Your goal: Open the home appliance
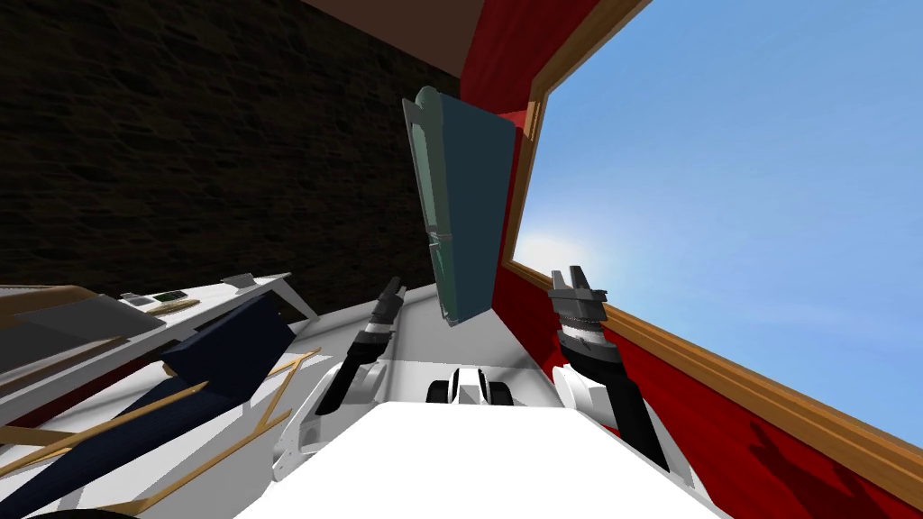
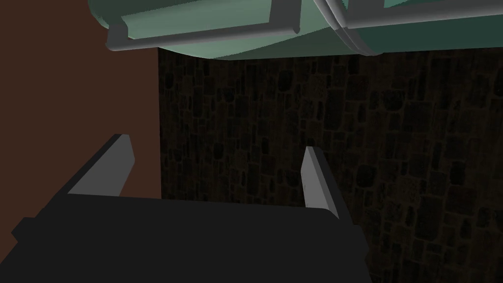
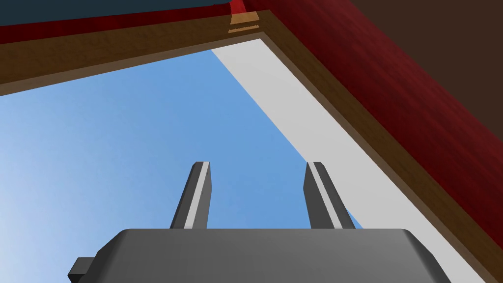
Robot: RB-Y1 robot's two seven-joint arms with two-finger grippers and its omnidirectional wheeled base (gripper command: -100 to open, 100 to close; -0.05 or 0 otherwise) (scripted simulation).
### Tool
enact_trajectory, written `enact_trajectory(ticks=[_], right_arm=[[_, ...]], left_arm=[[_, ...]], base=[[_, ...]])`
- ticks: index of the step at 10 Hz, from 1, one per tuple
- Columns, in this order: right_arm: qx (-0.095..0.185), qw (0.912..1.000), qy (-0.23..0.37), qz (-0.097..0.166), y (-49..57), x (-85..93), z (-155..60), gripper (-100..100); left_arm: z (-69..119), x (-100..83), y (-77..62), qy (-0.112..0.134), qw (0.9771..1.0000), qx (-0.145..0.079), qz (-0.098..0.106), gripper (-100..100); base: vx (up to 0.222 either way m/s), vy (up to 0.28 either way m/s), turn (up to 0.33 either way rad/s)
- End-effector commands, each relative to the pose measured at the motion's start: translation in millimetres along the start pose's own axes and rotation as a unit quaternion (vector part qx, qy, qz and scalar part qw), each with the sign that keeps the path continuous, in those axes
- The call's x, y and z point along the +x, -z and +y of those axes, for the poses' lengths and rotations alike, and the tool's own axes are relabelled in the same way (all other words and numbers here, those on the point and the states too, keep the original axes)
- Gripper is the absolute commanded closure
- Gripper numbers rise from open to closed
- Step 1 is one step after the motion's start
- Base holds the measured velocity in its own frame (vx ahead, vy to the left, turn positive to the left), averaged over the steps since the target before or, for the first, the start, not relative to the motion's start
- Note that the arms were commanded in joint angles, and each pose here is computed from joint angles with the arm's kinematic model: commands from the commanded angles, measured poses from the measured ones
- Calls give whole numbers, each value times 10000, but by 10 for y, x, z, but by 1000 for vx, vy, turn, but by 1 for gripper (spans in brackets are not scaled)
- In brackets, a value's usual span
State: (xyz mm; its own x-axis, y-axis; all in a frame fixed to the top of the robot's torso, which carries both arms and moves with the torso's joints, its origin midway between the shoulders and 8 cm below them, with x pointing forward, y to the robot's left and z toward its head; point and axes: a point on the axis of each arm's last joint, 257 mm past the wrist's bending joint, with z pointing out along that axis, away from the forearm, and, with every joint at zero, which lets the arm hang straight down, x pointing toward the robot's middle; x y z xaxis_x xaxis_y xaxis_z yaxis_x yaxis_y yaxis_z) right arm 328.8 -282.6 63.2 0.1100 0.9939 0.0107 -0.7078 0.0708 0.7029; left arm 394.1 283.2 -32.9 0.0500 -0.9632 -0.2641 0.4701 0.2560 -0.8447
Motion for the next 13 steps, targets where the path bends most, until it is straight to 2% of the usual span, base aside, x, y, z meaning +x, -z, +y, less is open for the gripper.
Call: enact_trajectory(ticks=[1, 9, 13], right_arm=[[0, 10000, 0, 0, 0, 0, 0, 0], [0, 10000, 0, 0, 0, 0, 0, 0], [-1, 10000, 0, 0, 0, 0, 0, 0]], left_arm=[[36, -72, -110, 72, 9998, -99, 158, -100], [66, -339, -493, 178, 9971, -436, 591, -100], [71, -476, -667, 120, 9953, -617, 739, -100]], base=[[110, -34, 4], [125, -43, 5], [109, -32, 4]])
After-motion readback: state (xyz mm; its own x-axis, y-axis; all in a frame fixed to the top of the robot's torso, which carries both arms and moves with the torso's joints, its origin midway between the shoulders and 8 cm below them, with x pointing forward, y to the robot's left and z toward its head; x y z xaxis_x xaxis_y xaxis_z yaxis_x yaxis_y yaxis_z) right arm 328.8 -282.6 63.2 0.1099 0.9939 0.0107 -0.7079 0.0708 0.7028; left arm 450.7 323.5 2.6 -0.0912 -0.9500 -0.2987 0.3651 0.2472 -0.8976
